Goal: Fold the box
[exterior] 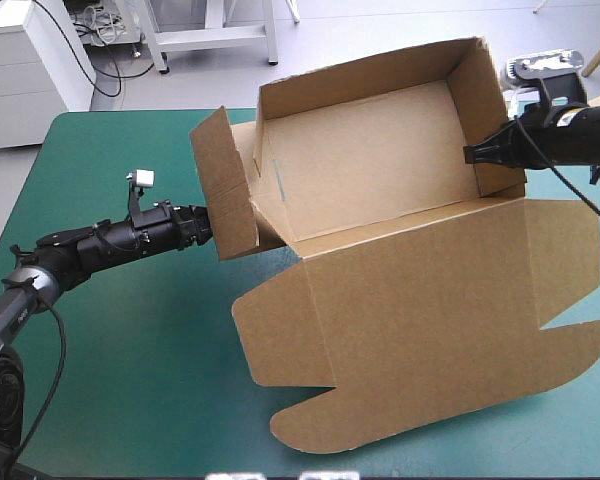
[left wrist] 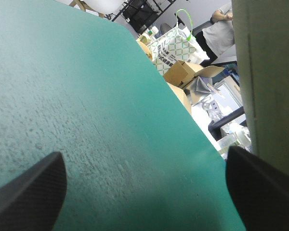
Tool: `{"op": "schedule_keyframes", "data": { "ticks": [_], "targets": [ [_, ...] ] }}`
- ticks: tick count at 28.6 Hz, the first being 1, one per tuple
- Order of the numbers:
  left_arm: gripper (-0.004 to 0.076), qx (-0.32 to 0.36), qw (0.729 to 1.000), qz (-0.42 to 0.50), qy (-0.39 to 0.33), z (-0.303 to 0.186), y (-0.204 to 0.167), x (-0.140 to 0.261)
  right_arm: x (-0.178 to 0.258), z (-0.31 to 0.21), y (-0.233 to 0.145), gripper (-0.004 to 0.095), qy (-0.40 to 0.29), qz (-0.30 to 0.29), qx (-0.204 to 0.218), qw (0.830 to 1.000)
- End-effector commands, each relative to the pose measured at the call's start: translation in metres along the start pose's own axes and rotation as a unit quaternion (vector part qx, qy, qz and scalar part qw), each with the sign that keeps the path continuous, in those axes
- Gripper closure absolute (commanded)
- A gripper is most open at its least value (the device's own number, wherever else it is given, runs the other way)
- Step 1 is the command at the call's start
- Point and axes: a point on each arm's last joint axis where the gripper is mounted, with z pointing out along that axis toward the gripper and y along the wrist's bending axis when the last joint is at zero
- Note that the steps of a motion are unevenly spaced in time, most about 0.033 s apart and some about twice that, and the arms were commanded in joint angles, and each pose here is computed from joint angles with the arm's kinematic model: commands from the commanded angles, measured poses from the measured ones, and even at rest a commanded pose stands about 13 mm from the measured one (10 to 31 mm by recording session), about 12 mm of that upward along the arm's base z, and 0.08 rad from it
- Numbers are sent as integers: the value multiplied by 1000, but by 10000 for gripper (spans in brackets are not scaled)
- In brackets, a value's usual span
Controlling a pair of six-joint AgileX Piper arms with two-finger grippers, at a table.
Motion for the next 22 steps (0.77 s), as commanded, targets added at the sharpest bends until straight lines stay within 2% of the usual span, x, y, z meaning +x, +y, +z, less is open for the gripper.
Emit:
{"op": "schedule_keyframes", "data": {
  "ticks": [1, 6, 10, 15, 22],
  "targets": [
    [83, 81, 995, 5, -59, -4, -30, -18, -16, -9, 15, 922, -59, -3, 10, 998],
    [84, 87, 993, 39, -67, -10, -48, -22, -18, 10, 21, 922, -47, -9, 33, 998],
    [84, 94, 990, 66, -76, -17, -65, -25, -20, 21, 27, 922, -46, -13, 29, 998],
    [83, 95, 990, 71, -79, -18, -69, -25, -26, 27, 42, 922, -68, -26, 18, 997],
    [83, 120, 987, 76, -78, -9, -80, -27, -28, 28, 54, 922, -76, -44, 26, 996]
  ]
}}
